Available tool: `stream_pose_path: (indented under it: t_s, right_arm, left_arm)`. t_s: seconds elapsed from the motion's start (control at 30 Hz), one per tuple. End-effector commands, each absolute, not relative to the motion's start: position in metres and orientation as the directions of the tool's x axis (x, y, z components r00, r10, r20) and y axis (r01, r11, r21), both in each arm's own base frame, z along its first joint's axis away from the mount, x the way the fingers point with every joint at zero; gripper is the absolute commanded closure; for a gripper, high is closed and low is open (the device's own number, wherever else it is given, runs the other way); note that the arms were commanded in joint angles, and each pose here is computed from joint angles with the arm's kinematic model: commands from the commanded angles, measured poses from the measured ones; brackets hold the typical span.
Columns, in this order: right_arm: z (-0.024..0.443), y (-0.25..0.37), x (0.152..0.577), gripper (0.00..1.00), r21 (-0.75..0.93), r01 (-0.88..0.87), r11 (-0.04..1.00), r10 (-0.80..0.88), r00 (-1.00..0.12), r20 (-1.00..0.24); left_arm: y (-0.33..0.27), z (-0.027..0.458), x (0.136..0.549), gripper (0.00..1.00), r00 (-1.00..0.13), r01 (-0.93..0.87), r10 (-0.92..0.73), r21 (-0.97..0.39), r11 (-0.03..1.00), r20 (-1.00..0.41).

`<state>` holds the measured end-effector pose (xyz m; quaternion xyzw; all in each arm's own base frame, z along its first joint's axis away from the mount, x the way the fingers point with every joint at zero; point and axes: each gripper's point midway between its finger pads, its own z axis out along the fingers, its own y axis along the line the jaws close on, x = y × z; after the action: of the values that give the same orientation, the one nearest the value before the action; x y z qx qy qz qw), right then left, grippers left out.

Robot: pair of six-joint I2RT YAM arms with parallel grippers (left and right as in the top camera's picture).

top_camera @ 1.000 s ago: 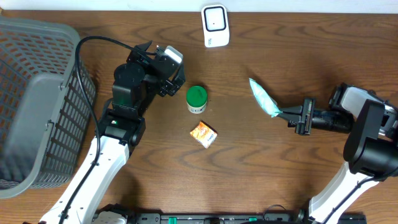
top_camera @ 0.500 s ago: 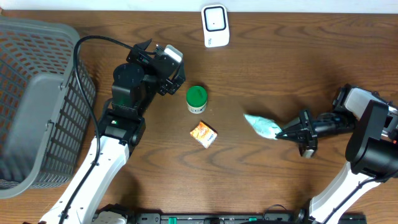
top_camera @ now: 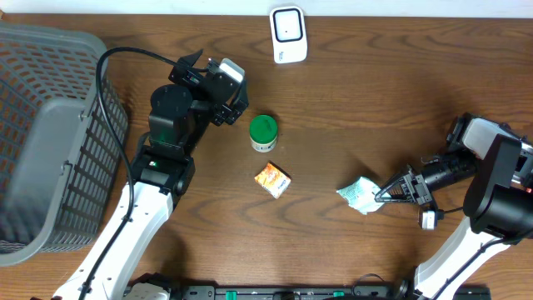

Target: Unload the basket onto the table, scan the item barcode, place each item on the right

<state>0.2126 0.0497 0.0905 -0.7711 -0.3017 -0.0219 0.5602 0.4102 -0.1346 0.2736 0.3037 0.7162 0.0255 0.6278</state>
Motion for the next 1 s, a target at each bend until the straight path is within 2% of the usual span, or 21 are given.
stream_pose_path:
  t_s: [0.0,0.43,0.53,0.67,0.8,0.97]
  right_arm:
    - [0.095,0.049,0.214,0.98,-0.825,0.536,-0.178,0.448,0.791,0.417]
    - [0.095,0.049,0.214,0.99,-0.817,0.551,-0.170,0.449,0.781,0.434]
    - [0.097,0.052,0.220,0.98,-0.775,0.617,-0.135,0.429,0.742,0.516]
    - [0.108,0.060,0.242,0.98,-0.518,0.854,-0.044,0.329,0.502,0.800]
    - [0.114,0.064,0.258,0.98,-0.306,0.951,-0.039,0.261,0.306,0.916]
    - [0.120,0.066,0.271,0.99,-0.081,0.996,-0.046,0.221,0.089,0.971]
  left_arm:
    - [-0.130,0.286,0.411,0.02,-0.010,0.377,0.457,0.420,0.826,-0.890]
    - [-0.130,0.289,0.409,0.02,-0.003,0.373,0.454,0.421,0.827,-0.891]
    - [-0.130,0.289,0.409,0.02,-0.004,0.374,0.455,0.420,0.827,-0.891]
    - [-0.130,0.288,0.409,0.02,-0.008,0.375,0.456,0.420,0.826,-0.890]
    - [-0.130,0.286,0.409,0.02,-0.013,0.378,0.457,0.419,0.826,-0.889]
    - [-0.130,0.284,0.408,0.02,-0.020,0.381,0.460,0.418,0.825,-0.888]
